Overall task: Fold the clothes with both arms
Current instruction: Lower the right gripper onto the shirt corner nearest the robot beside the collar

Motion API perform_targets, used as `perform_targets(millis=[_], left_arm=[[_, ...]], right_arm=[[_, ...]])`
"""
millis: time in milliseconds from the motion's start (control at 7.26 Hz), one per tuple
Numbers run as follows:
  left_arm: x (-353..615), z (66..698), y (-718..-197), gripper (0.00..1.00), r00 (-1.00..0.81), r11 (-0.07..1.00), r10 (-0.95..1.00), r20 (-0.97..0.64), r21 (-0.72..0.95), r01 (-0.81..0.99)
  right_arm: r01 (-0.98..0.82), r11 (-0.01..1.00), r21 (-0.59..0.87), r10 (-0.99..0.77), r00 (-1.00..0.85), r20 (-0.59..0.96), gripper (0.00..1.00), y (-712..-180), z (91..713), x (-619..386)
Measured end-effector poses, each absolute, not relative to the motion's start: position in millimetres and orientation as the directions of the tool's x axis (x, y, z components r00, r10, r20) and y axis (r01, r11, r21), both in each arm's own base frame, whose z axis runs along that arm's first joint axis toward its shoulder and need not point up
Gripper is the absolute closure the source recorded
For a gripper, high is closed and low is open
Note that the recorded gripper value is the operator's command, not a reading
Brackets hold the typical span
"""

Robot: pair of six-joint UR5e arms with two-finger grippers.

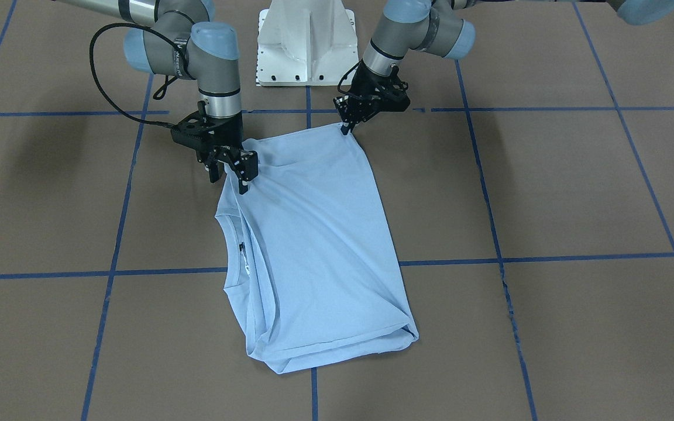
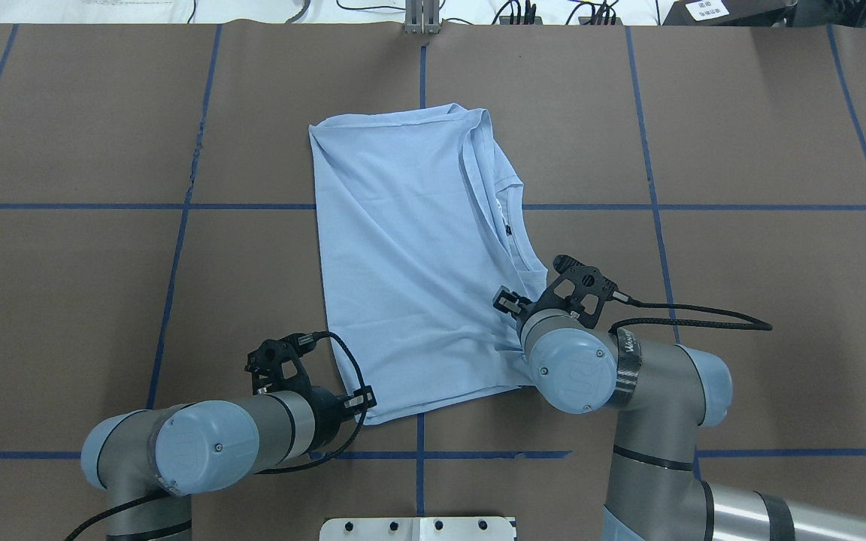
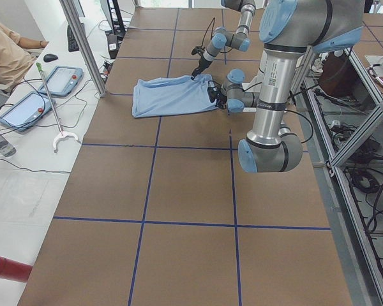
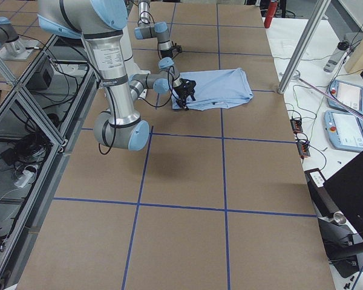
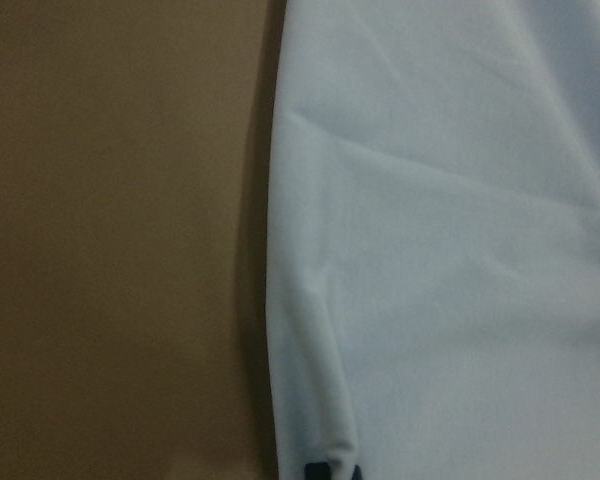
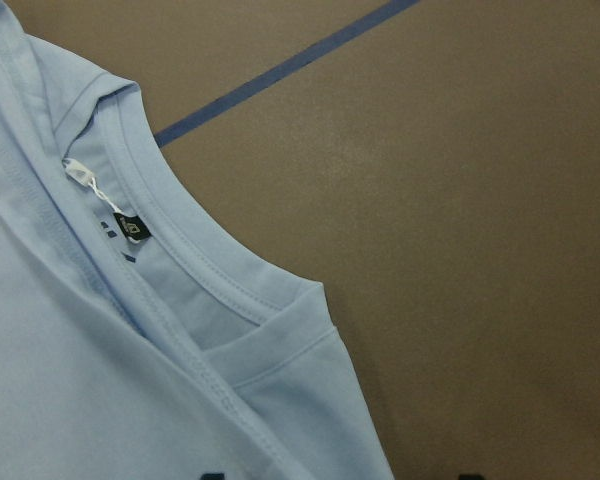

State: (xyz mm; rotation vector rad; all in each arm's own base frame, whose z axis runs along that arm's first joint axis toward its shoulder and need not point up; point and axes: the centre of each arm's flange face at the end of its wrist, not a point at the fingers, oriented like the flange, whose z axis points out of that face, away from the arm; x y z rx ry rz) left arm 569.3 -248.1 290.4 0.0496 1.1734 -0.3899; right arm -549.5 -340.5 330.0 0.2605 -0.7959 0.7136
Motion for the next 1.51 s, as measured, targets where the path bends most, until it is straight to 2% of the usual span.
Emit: perform_targets(millis=[138, 275, 413, 1515], left_arm=[[569, 290, -248, 1.0, 0.328, 0.932, -0.272, -0.905, -0.163, 0.323], [569, 290, -248, 1.0, 0.327, 0.932, -0.272, -0.905, -0.163, 0.323], [569, 289, -248, 1.0, 0.327, 0.932, -0.272, -0.905, -0.163, 0.323], [567, 277, -247, 1.0, 0.316, 0.94, -0.246, -0.916, -0.147, 0.308]], right_arm=[[-0.67, 0.741, -0.044, 0.483, 0.487, 0.728, 0.4, -338, 331, -551], [-0.67, 0.742, -0.042, 0.481, 0.488, 0.728, 0.65, -337, 332, -551], [-0.67, 0.741, -0.04, 0.48, 0.487, 0.729, 1.0, -336, 331, -552], [-0.67, 0.741, -0.043, 0.465, 0.466, 0.753, 1.0, -331, 308, -538]])
